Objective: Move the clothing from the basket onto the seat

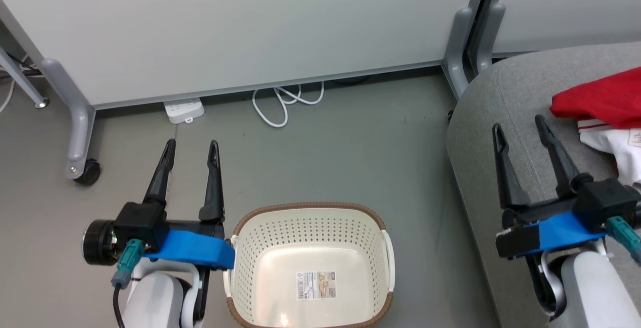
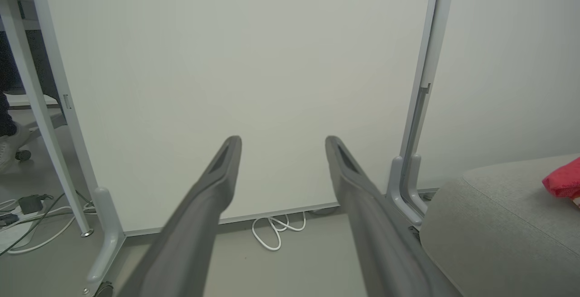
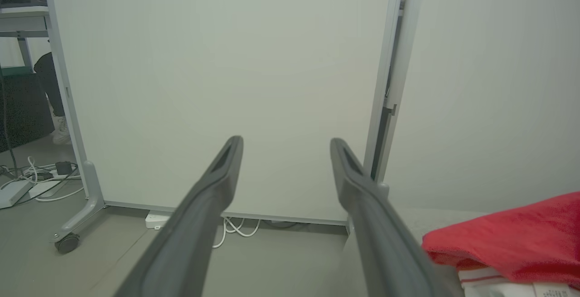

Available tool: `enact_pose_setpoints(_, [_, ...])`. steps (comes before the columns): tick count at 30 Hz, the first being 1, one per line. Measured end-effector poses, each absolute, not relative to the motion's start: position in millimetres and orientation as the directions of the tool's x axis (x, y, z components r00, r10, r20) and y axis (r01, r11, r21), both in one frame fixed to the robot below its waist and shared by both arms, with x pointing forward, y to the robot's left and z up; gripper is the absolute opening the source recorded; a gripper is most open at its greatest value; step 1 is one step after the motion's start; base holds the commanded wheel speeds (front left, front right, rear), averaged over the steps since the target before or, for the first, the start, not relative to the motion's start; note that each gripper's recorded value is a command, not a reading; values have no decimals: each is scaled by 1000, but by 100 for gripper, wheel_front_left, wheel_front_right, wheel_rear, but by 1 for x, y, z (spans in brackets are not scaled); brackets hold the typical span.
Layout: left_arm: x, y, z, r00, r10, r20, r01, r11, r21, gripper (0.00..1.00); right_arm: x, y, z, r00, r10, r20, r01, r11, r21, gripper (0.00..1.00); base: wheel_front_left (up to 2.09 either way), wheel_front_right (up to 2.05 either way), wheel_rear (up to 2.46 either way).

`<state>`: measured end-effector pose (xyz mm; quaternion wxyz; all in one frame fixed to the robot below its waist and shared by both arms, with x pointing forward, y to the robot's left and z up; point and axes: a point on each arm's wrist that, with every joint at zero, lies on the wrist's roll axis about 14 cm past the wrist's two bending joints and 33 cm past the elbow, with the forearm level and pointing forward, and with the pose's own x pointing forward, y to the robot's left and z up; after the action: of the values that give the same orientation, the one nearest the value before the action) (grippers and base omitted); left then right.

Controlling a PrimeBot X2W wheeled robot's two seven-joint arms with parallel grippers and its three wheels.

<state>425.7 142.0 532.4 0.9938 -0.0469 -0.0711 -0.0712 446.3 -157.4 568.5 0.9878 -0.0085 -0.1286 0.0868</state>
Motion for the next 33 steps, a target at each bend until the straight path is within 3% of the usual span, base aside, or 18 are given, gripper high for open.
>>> enact_pose_setpoints(15, [376, 164, 515, 992, -74, 102, 85, 990, -108, 100, 392, -157, 525, 981, 139, 136, -146, 988, 45, 100, 0, 0, 0])
enact_pose_setpoints(33, [360, 161, 499, 995, -87, 58, 94, 987, -130, 100, 379, -159, 510, 988, 123, 94, -130, 989, 67, 100, 0, 0, 0])
